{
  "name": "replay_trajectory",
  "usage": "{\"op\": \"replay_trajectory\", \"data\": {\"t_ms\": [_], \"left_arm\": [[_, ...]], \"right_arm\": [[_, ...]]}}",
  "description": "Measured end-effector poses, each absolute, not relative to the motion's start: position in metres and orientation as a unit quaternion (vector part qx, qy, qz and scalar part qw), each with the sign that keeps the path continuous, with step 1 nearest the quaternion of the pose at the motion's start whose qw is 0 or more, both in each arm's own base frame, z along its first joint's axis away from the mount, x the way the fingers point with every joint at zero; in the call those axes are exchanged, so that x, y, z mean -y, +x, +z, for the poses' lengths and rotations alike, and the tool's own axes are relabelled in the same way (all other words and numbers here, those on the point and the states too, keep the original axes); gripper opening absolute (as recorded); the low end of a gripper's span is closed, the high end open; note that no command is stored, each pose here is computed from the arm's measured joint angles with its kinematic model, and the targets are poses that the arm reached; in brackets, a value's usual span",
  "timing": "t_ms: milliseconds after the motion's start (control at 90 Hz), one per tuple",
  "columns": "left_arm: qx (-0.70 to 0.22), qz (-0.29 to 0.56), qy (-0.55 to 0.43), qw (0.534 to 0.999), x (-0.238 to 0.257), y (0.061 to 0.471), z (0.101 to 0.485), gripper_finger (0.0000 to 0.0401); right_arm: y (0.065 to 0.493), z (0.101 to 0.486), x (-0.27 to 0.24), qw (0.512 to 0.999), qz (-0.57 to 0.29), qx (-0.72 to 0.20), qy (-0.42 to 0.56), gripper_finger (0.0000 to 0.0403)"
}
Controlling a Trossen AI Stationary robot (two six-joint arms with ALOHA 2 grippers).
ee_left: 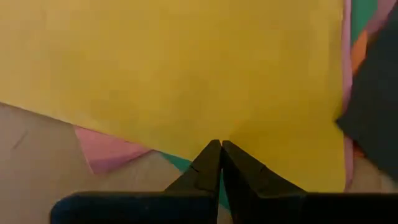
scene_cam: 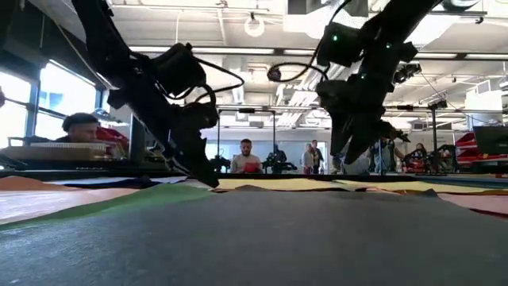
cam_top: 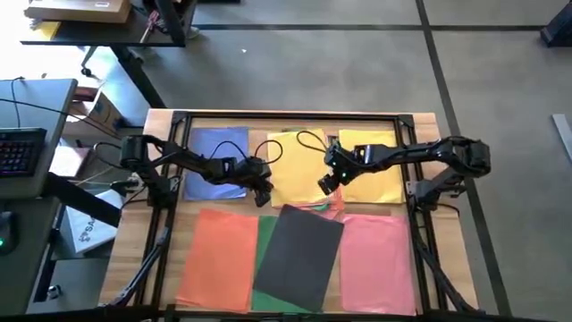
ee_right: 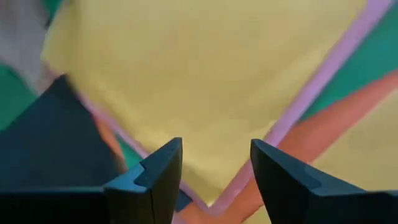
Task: Organize paper
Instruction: Stack the left yellow paper on the right yellow paper
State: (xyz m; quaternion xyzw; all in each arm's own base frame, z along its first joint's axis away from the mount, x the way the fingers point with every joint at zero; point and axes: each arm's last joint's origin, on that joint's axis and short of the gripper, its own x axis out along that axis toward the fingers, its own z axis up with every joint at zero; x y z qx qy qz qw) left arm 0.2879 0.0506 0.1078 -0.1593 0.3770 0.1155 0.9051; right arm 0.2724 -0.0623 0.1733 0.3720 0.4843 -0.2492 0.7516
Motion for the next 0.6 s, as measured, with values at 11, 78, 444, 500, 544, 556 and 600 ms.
{"op": "replay_trajectory", "data": {"t_ms": [11, 78, 444, 500, 544, 556, 600], "left_arm": [[-0.376, 0.115, -0.159, 0.906, -0.051, 0.288, 0.108, 0.0000], [-0.368, 0.115, -0.160, 0.909, -0.051, 0.289, 0.111, 0.0000], [-0.333, 0.082, -0.089, 0.935, -0.057, 0.312, 0.133, 0.0000], [-0.341, 0.076, -0.095, 0.932, -0.060, 0.311, 0.129, 0.0000], [-0.347, 0.073, -0.100, 0.930, -0.063, 0.311, 0.124, 0.0000], [-0.348, 0.074, -0.101, 0.929, -0.064, 0.311, 0.123, 0.0000], [-0.359, 0.076, -0.105, 0.924, -0.066, 0.310, 0.118, 0.0000]], "right_arm": [[0.272, 0.173, 0.063, 0.751, -0.250, -0.484, 0.373, 0.0176], [0.272, 0.168, 0.069, 0.743, -0.257, -0.490, 0.375, 0.0177], [0.267, 0.151, 0.072, 0.715, -0.261, -0.505, 0.407, 0.0177], [0.266, 0.144, 0.071, 0.715, -0.254, -0.491, 0.428, 0.0177], [0.264, 0.138, 0.069, 0.714, -0.246, -0.482, 0.445, 0.0177], [0.263, 0.137, 0.069, 0.713, -0.246, -0.480, 0.448, 0.0177], [0.260, 0.131, 0.068, 0.710, -0.246, -0.469, 0.464, 0.0177]]}}
